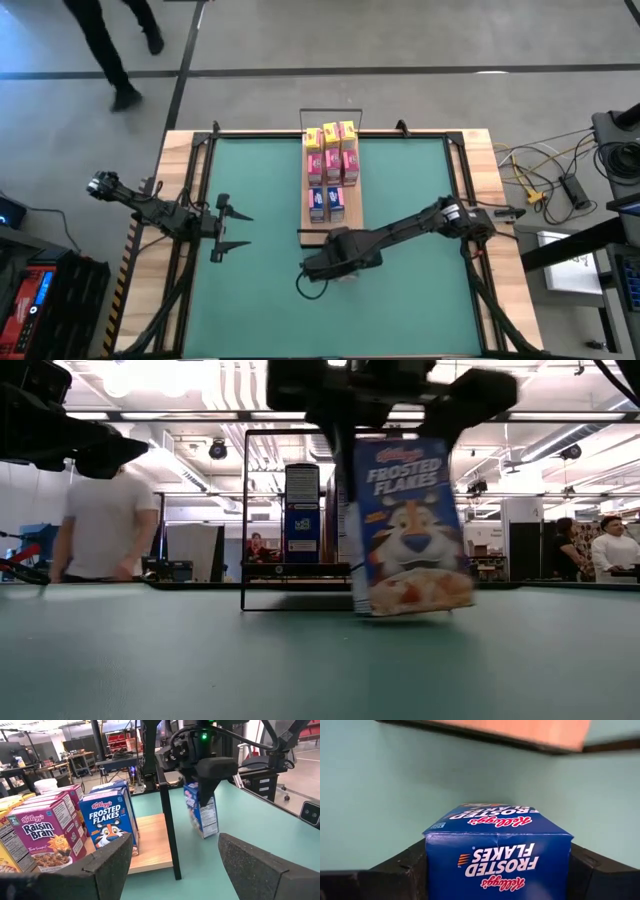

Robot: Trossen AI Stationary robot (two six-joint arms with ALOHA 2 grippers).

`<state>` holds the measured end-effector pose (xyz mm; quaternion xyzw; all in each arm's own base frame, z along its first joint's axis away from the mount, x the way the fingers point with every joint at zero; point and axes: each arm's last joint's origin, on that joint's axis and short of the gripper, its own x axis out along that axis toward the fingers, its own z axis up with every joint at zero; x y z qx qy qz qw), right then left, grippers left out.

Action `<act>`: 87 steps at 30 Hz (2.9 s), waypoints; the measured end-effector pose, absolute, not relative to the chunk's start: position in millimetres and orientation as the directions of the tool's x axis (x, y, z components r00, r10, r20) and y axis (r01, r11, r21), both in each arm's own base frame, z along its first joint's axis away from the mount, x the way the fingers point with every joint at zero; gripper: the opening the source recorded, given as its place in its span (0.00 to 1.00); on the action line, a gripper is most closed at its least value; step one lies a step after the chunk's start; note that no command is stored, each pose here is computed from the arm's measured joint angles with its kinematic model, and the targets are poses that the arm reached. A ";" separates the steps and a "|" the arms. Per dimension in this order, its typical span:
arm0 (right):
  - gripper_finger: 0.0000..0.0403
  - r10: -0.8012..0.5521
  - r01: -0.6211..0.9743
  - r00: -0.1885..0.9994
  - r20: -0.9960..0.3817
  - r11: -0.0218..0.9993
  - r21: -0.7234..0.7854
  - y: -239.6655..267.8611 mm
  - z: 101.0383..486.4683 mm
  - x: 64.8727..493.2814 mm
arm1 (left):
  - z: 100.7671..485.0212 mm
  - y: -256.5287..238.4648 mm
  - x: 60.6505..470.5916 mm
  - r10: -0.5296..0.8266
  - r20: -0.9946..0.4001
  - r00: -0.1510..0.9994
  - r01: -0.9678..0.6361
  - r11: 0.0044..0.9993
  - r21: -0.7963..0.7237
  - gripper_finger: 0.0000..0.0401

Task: Stack cereal on shelf
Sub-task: Put the blue cereal box on the shelf aligned with the other blue cereal boxes

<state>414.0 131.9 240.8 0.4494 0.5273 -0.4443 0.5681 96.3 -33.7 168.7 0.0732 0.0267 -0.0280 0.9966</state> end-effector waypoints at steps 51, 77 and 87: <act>0.69 -0.448 0.640 0.201 -0.871 0.733 -0.230 47.9 313.8 220.3 | 168.6 -33.7 96.4 -0.052 -0.058 0.997 0.060 0.988 0.145 0.69; 0.69 -0.166 0.054 0.452 -0.876 0.986 -0.159 -17.9 303.8 288.5 | 168.5 -33.7 96.5 -0.051 -0.059 0.997 0.060 0.988 0.145 0.69; 0.69 -0.089 -0.019 0.449 -0.889 0.994 -0.109 -29.4 293.5 309.5 | 168.5 -33.7 96.4 -0.052 -0.059 0.997 0.060 0.988 0.145 0.69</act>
